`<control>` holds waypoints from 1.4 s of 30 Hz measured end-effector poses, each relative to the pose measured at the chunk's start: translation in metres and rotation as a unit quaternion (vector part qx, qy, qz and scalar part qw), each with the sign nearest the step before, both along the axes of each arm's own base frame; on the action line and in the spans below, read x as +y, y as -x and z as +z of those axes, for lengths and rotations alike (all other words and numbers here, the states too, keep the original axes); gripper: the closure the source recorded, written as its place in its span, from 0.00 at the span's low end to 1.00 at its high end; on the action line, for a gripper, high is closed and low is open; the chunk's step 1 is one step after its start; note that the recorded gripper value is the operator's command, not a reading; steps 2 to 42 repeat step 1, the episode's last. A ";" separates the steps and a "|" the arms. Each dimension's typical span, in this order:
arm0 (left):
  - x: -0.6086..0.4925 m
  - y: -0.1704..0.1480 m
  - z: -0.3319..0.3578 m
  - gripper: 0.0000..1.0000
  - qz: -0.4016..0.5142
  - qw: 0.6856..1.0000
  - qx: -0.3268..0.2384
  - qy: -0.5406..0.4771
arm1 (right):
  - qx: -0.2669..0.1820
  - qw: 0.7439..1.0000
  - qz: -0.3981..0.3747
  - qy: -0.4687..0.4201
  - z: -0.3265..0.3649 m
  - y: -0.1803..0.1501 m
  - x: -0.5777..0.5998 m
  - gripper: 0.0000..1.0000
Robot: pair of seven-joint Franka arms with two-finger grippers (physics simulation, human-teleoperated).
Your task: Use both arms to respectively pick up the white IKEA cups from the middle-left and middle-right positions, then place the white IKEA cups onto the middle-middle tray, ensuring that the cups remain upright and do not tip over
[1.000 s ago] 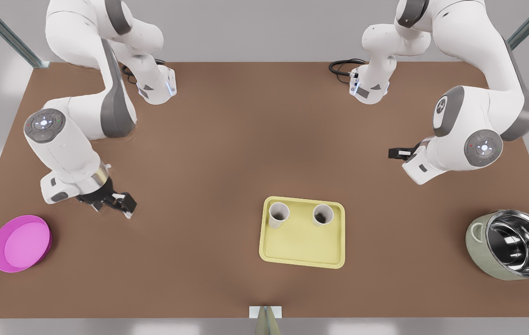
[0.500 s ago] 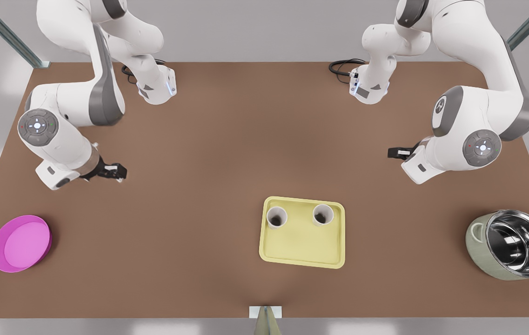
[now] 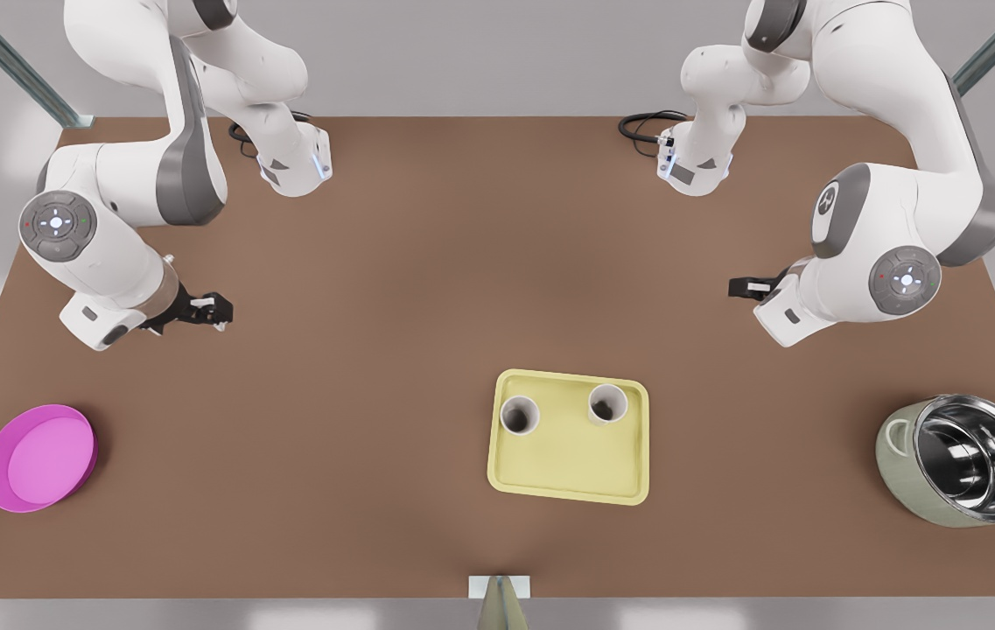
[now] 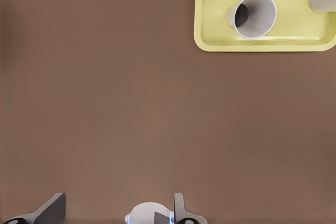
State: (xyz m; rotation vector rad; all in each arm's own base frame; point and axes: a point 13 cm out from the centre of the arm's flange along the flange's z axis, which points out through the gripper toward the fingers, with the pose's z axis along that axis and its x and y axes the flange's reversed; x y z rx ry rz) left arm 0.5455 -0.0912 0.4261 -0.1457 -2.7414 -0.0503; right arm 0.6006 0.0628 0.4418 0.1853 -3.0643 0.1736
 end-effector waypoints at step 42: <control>0.000 0.000 0.000 0.00 0.000 1.000 0.000 0.000 | -0.001 1.000 0.003 0.000 0.002 0.001 0.000 0.00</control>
